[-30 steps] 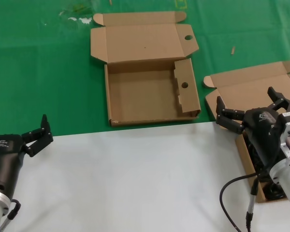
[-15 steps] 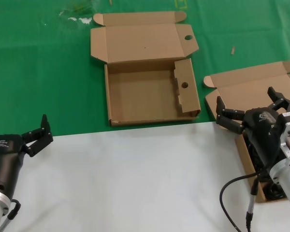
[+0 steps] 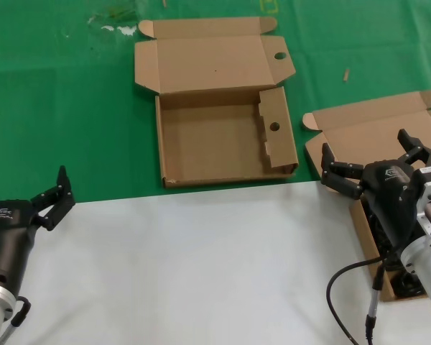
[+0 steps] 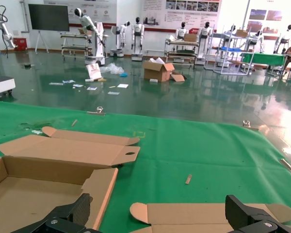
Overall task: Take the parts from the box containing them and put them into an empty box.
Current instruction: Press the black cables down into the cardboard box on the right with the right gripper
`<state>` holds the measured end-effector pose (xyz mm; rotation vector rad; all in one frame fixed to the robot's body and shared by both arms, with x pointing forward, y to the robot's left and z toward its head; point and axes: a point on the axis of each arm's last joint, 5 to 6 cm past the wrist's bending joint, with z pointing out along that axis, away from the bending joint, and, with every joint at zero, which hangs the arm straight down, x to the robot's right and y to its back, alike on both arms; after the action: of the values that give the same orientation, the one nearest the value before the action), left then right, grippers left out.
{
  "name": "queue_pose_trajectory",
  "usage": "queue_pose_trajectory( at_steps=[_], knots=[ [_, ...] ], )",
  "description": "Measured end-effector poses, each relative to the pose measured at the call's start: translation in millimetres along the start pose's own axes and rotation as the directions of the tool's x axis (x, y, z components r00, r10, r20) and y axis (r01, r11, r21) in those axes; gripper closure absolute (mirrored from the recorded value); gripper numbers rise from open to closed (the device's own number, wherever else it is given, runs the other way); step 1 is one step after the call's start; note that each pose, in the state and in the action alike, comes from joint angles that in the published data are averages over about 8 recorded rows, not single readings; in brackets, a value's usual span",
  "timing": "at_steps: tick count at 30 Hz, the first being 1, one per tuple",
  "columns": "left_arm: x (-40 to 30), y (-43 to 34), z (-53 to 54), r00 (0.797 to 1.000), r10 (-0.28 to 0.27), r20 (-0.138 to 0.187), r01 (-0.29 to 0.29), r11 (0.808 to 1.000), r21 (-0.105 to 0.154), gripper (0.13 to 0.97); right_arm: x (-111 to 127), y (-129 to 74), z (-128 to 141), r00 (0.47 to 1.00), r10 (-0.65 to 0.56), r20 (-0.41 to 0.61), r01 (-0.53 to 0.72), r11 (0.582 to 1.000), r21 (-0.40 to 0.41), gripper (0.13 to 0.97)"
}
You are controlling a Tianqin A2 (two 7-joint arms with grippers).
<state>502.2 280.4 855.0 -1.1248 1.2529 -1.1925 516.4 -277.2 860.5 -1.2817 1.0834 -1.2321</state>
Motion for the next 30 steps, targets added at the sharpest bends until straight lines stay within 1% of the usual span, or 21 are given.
queue_pose_trajectory(
  at_steps=[2, 7, 10, 14, 20, 22, 23, 25, 28, 30],
  knots=[
    [0.0, 0.0, 0.0, 1.0, 0.0, 0.0, 0.0, 1.0, 0.0, 0.278, 0.0, 0.0, 0.0, 1.0, 0.0, 0.0, 0.0, 1.0, 0.0, 0.13],
    [0.0, 0.0, 0.0, 1.0, 0.0, 0.0, 0.0, 1.0, 0.0, 0.386, 1.1, 0.9, 0.4, 1.0, -0.003, -0.001, 0.003, 1.0, -0.002, 0.13],
    [0.0, 0.0, 0.0, 1.0, 0.0, 0.0, 0.0, 1.0, 0.0, 0.45, 7.6, 6.0, 2.1, 0.999, -0.042, -0.007, 0.042, 0.999, -0.007, 0.13],
    [0.0, 0.0, 0.0, 1.0, 0.0, 0.0, 0.0, 1.0, 0.0, 0.45, 19.4, 15.2, 2.1, 0.994, -0.111, -0.013, 0.111, 0.994, -0.008, 0.13],
    [0.0, 0.0, 0.0, 1.0, 0.0, 0.0, 0.0, 1.0, 0.0, 0.614, 33.7, 14.9, -4.6, 0.982, -0.186, 0.004, 0.186, 0.983, 0.002, 0.13],
    [0.0, 0.0, 0.0, 1.0, 0.0, 0.0, 0.0, 1.0, 0.0, 0.668, 38.2, 12.2, -8.2, 0.977, -0.213, 0.02, 0.213, 0.977, 0.002, 0.13],
    [0.0, 0.0, 0.0, 1.0, 0.0, 0.0, 0.0, 1.0, 0.0, 0.668, 40.4, 10.5, -10.2, 0.973, -0.228, 0.031, 0.228, 0.974, 0.001, 0.13],
    [0.0, 0.0, 0.0, 1.0, 0.0, 0.0, 0.0, 1.0, 0.0, 0.709, 45.1, 6.2, -14.8, 0.963, -0.263, 0.062, 0.263, 0.965, -0.002, 0.13],
    [0.0, 0.0, 0.0, 1.0, 0.0, 0.0, 0.0, 1.0, 0.0, 0.77, 53.1, -2.7, -23.1, 0.938, -0.323, 0.128, 0.327, 0.945, -0.008, 0.13],
    [0.0, 0.0, 0.0, 1.0, 0.0, 0.0, 0.0, 1.0, 0.0, 0.811, 59.7, -10.8, -29.7, 0.91, -0.37, 0.186, 0.378, 0.926, -0.011, 0.13]
  ],
)
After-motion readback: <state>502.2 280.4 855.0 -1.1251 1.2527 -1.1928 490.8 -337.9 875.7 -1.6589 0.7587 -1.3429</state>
